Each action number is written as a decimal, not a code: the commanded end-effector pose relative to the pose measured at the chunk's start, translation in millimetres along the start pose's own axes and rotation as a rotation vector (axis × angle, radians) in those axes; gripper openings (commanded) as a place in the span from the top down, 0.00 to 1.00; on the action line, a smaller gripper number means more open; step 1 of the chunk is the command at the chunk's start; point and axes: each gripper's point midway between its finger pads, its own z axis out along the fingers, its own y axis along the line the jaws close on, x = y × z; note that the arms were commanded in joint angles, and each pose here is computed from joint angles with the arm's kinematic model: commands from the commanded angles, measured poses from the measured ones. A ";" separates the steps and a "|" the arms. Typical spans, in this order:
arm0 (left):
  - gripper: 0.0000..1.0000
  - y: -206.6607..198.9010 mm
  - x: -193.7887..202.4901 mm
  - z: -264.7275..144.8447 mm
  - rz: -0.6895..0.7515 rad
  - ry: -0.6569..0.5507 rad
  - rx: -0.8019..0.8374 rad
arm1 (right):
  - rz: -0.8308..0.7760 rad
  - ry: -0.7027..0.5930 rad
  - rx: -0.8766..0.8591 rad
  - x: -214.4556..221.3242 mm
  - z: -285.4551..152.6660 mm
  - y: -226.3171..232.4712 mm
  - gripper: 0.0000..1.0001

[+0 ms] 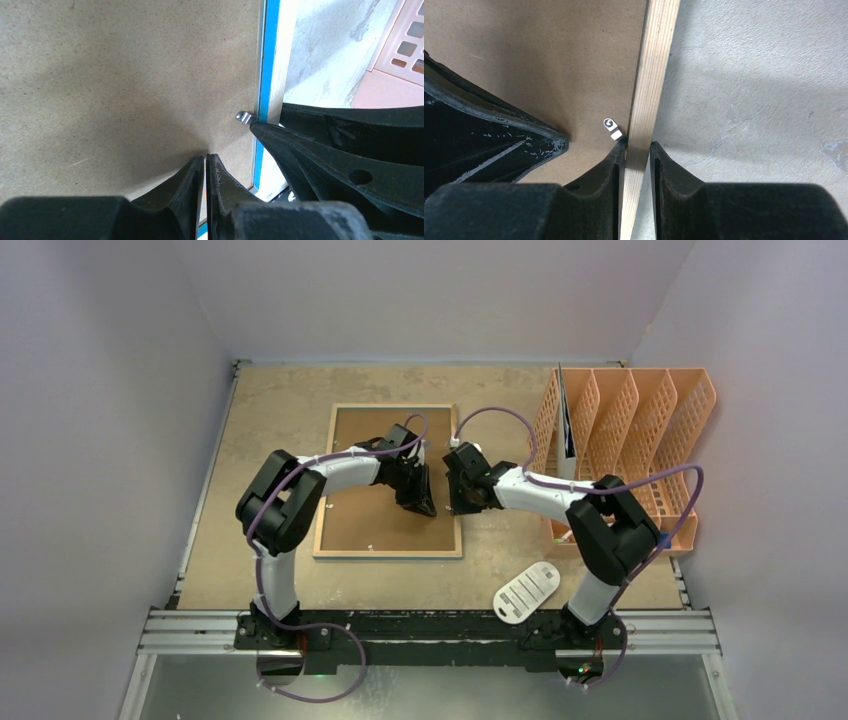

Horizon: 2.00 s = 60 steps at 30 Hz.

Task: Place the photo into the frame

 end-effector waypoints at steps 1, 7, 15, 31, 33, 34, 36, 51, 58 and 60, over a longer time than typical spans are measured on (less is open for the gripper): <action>0.88 96.5 48.6 31.9 -0.019 0.118 -0.336 | 0.024 -0.019 0.117 -2.8 16.7 -18.8 0.77; 0.88 111.9 60.1 38.2 -0.013 0.145 -0.362 | 0.049 0.006 0.209 19.5 33.0 -41.4 0.89; 0.88 119.9 68.3 40.8 -0.001 0.170 -0.373 | 0.106 -0.060 0.144 13.0 25.2 -33.1 1.00; 0.88 135.9 81.3 43.5 0.027 0.205 -0.420 | 0.229 -0.169 0.121 -2.7 30.6 -28.6 0.75; 0.88 135.9 81.0 44.0 0.029 0.205 -0.421 | 0.243 -0.150 0.094 3.5 30.6 -25.2 0.75; 0.89 135.8 81.0 43.9 0.030 0.205 -0.421 | 0.247 -0.137 0.082 7.8 29.9 -24.2 0.75; 0.89 136.3 81.4 43.9 0.029 0.205 -0.422 | 0.247 -0.144 0.037 6.6 27.6 -17.5 0.73; 0.89 135.5 81.5 46.7 0.036 0.209 -0.416 | 0.150 -0.049 0.313 28.5 52.1 -58.9 0.88; 0.90 136.8 82.4 47.8 0.035 0.212 -0.418 | 0.115 -0.065 0.423 37.7 60.5 -71.5 1.00; 0.89 137.4 82.9 47.8 0.035 0.212 -0.419 | 0.105 -0.093 0.466 38.2 59.8 -74.6 1.00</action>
